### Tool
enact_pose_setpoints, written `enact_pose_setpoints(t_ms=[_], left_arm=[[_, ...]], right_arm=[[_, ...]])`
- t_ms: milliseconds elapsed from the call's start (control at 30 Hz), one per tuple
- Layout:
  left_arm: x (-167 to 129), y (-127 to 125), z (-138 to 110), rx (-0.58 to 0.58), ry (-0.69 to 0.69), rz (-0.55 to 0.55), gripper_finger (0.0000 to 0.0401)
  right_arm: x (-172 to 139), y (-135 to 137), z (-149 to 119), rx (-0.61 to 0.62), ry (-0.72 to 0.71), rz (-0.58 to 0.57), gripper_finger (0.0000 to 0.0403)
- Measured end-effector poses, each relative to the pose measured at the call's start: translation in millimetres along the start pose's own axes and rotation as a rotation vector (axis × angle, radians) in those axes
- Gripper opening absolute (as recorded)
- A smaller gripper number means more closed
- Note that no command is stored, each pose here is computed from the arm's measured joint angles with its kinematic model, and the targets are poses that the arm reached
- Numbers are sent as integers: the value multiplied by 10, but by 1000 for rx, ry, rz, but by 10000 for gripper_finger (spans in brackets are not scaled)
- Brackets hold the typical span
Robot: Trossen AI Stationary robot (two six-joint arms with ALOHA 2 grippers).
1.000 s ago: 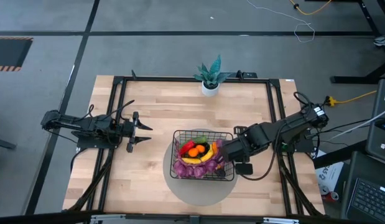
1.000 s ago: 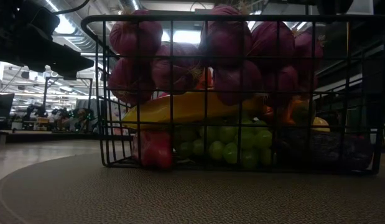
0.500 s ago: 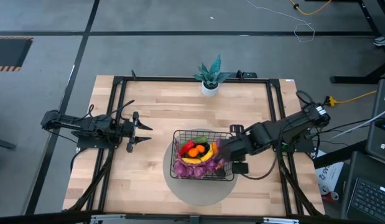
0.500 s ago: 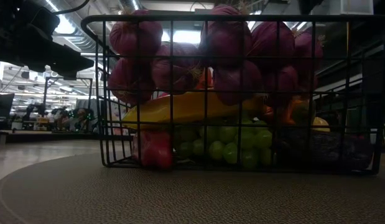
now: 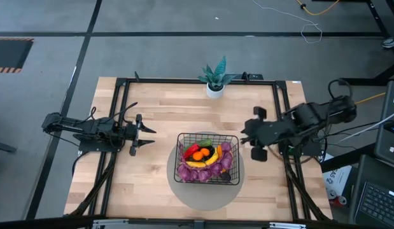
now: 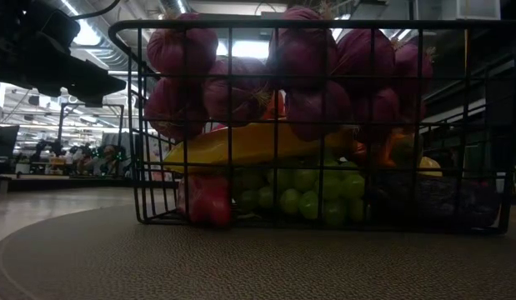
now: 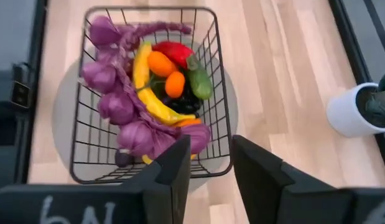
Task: Build produce basket
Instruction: Return to Home Position
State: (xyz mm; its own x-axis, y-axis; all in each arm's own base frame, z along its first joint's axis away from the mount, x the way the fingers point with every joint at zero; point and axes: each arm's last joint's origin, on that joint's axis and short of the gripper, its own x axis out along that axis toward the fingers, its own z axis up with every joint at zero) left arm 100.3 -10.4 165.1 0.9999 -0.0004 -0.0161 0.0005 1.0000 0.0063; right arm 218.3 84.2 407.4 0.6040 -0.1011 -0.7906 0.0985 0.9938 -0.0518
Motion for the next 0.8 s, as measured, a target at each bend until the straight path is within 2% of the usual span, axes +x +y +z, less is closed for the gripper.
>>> enact_pose_setpoints(t_ms=[167, 333, 467, 667, 800], left_arm=[[0, 0, -1, 0, 0, 0, 188], [0, 0, -1, 0, 0, 0, 188], [0, 0, -1, 0, 0, 0, 188], [0, 0, -1, 0, 0, 0, 188], [0, 0, -1, 0, 0, 0, 188]], right_arm=[[-159, -123, -157, 14, -82, 35, 119], [-216, -265, -446, 56, -220, 87, 119], [-68, -341, -771, 96, -330, 131, 119], [311, -410, -1270, 137, -481, 181, 119], [532, -438, -1523, 131, -585, 266, 119]])
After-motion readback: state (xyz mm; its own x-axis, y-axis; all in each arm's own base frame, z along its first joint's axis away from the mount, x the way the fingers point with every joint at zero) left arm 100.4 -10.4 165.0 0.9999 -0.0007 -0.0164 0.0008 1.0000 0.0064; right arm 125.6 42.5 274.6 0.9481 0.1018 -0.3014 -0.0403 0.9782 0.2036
